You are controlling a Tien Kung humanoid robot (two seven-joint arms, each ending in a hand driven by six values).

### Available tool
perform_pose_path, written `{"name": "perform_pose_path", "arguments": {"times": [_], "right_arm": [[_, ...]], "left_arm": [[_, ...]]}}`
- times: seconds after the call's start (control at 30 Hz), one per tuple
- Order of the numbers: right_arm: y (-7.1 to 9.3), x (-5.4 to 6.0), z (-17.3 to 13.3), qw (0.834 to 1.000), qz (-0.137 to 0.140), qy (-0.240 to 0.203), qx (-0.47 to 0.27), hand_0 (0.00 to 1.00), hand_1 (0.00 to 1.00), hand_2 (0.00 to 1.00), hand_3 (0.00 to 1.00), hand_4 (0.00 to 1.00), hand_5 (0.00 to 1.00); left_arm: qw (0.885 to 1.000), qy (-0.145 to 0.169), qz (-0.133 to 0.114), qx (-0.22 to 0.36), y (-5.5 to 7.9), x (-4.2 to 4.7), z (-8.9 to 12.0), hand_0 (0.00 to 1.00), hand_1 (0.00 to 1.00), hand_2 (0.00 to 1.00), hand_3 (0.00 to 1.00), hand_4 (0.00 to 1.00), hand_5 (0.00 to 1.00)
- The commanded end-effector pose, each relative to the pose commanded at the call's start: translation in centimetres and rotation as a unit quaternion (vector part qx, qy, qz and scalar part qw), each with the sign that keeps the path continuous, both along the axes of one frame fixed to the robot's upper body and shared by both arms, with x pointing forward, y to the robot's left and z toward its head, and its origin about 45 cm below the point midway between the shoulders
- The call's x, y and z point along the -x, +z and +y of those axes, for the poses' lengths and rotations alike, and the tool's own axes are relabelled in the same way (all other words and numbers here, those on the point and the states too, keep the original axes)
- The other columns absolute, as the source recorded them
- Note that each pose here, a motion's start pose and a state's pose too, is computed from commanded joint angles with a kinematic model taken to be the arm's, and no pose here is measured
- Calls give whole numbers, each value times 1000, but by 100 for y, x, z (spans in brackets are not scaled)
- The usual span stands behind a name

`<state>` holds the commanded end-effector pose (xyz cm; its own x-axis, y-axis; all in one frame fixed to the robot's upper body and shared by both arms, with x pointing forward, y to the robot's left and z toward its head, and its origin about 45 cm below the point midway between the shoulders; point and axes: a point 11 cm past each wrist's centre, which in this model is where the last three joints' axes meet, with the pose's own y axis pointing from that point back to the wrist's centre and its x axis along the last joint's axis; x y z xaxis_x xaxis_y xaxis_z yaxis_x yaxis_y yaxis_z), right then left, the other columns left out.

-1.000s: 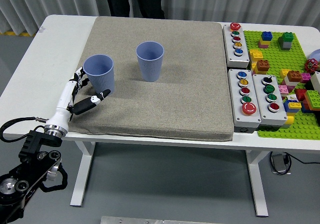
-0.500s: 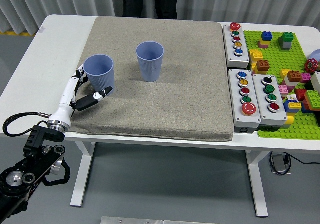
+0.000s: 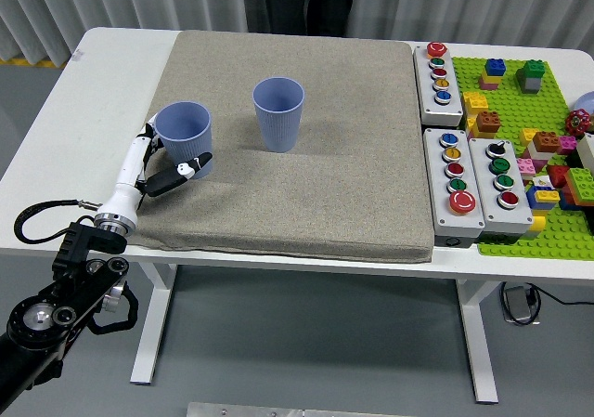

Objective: Pick cup pour cup place

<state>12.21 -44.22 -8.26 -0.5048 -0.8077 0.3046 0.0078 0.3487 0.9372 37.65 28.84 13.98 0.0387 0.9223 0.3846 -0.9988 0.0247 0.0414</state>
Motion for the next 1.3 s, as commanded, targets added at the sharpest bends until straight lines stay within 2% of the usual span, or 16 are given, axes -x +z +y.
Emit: {"name": "perform_pose_path", "arguments": {"times": [0.8,1.07,1.1,1.27,1.3], "right_arm": [[15,-66,5,1000,-7,2,0,692,658,608,627,2,320],[13,-60,6,1000,-6,3,-1,693,658,607,628,2,321],[12,-57,6,1000,-6,3,-1,692,659,608,628,2,321],[5,-31,7,1000,-2,5,-1,692,659,608,628,2,321],[5,-30,7,1000,-2,5,-1,692,659,608,629,2,322]], "left_arm": [[1000,8,0,16,12,-121,-98,853,859,998,998,963,412],[1000,10,3,16,-3,-131,-104,848,847,998,998,955,404],[1000,10,3,16,-7,-130,-102,808,800,972,998,948,392],[1000,21,1,12,-25,-116,-85,808,800,972,998,948,392],[1000,24,-2,12,-24,-114,-79,736,707,854,941,915,342]]}}
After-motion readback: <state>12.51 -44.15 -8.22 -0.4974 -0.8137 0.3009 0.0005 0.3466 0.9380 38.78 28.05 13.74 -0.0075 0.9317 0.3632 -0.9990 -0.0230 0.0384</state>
